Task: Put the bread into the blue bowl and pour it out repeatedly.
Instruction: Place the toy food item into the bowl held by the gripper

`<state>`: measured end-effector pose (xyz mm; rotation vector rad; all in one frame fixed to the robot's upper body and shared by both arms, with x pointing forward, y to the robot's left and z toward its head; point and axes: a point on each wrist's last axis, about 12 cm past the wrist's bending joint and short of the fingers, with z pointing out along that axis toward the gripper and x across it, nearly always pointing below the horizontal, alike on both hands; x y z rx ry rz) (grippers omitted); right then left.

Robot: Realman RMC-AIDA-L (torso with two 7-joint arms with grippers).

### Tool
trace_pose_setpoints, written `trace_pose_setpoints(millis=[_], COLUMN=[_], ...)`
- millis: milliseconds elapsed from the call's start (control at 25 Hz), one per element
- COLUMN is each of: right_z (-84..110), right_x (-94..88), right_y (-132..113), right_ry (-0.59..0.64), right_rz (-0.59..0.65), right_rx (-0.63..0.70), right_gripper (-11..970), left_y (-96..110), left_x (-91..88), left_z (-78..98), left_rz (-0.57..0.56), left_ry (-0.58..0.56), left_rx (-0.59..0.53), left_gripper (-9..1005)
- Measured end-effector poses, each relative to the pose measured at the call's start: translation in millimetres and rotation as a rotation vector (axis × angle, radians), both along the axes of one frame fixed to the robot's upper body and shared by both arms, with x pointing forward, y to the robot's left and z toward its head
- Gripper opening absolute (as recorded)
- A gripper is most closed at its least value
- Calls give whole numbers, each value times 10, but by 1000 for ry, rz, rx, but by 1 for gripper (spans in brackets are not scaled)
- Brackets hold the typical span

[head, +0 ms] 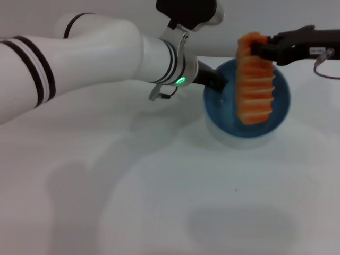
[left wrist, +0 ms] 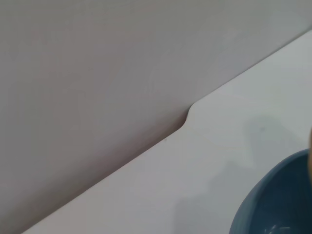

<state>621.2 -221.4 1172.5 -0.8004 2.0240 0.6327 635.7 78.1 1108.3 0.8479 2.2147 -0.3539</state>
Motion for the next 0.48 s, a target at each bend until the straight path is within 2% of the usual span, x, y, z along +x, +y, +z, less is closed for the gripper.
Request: trace_pose_setpoints(millis=[200,440,480], right_z=[-79,-165,-171], right_x=[24,14,11], right_y=[-6,-11,-15], right_ry=[12,33,33], right_rz=[-39,-29,-33], right_rx=[45,78,83], right_gripper=[200,196,227], left_y=[-15,18,23], left_x=[9,6,7], left_z=[14,-14,-16], left_rz=[2,12,14], left_ry=[2,2,1], left_rx=[-10,-11,-12], left_gripper=[-2,-2,-2])
